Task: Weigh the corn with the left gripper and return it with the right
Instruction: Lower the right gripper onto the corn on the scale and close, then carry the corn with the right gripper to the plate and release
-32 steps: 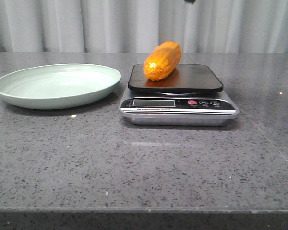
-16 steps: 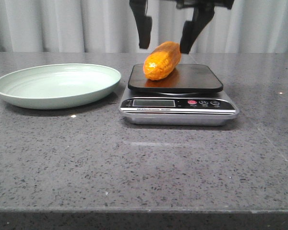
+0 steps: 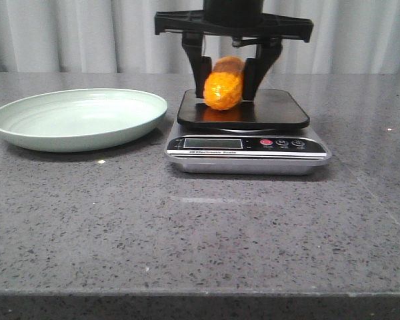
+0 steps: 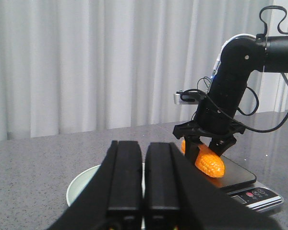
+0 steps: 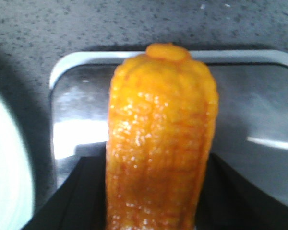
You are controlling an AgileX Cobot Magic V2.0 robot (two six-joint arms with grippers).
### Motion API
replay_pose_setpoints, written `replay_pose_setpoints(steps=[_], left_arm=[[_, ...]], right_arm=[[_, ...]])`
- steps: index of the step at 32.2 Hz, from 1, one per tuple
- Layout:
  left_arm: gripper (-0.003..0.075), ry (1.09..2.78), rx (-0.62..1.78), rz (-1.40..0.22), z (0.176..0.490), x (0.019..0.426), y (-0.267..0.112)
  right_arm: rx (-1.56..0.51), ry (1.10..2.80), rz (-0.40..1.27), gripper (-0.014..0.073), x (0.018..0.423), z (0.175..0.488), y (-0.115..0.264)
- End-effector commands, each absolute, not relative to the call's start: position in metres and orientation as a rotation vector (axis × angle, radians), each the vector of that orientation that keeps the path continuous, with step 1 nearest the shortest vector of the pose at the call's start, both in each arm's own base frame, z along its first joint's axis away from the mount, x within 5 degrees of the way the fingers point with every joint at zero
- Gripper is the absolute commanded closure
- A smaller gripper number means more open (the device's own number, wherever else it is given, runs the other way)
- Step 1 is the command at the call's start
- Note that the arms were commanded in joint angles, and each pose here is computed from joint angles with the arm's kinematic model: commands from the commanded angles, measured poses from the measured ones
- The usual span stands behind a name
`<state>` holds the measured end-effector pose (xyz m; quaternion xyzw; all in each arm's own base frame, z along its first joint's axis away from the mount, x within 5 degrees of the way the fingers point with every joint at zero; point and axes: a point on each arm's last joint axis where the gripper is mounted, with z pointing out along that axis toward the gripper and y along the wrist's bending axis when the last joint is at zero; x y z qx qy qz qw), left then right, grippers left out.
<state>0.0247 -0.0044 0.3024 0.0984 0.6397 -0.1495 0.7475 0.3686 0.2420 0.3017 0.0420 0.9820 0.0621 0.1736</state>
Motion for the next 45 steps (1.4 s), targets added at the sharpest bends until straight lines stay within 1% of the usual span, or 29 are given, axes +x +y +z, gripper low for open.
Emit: replay_pose_setpoints(steps=[1, 3, 7, 12, 14, 16, 20, 22, 23, 25, 30, 33, 37, 41, 45], left_arm=[[0.0594, 1.313, 0.214, -0.343, 0.317, 0.022, -0.005], [0.0594, 1.313, 0.214, -0.343, 0.317, 0.022, -0.005], [0.0594, 1.313, 0.214, -0.343, 0.317, 0.022, -0.005], [0.0594, 1.313, 0.214, -0.343, 0.317, 0.022, -0.005], [0.0594, 1.313, 0.214, -0.343, 0.317, 0.022, -0.005], [0.0594, 1.313, 0.214, -0.343, 0.317, 0.022, -0.005], [0.0594, 1.313, 0.214, -0.343, 0.317, 0.022, -0.005], [0.0594, 1.313, 0.214, -0.343, 0.317, 0.022, -0.005], [0.0594, 1.313, 0.214, -0.343, 0.317, 0.022, -0.005], [0.0594, 1.313, 0.214, -0.343, 0.317, 0.022, -0.005], [0.0594, 1.313, 0.214, -0.343, 0.317, 0.022, -0.005], [0.0594, 1.313, 0.214, -0.343, 0.317, 0.022, -0.005], [0.0594, 1.313, 0.214, -0.343, 0.317, 0.022, -0.005], [0.0594, 1.313, 0.214, -0.343, 0.317, 0.022, -0.005], [0.0594, 1.317, 0.214, -0.342, 0.316, 0.022, -0.005]], right_arm=[[-0.022, 2.637, 0.330, 0.0375, 0.354, 0.348, 0.256], [-0.096, 2.612, 0.390, 0.0375, 0.349, 0.352, 0.269], [-0.243, 2.552, 0.501, 0.0367, 0.339, 0.351, 0.299], [-0.293, 2.500, 0.552, 0.0367, 0.337, 0.341, 0.322], [-0.299, 2.496, 0.570, 0.0347, 0.337, 0.337, 0.327], [-0.306, 2.499, 0.570, 0.0287, 0.337, 0.332, 0.331], [-0.314, 2.506, 0.567, 0.0102, 0.338, 0.326, 0.336], [-0.313, 2.497, 0.573, 0.0039, 0.338, 0.328, 0.336], [-0.312, 2.490, 0.578, 0.0019, 0.338, 0.332, 0.336], [-0.312, 2.487, 0.580, 0.0011, 0.337, 0.339, 0.335], [-0.294, 2.475, 0.582, 0.0011, 0.337, 0.364, 0.325], [-0.266, 2.475, 0.582, 0.0011, 0.338, 0.380, 0.312], [-0.245, 2.486, 0.585, 0.0011, 0.341, 0.398, 0.288], [-0.334, 2.499, 0.649, 0.0011, 0.342, 0.415, 0.259], [-0.369, 2.475, 0.620, 0.0011, 0.341, 0.432, 0.228]])
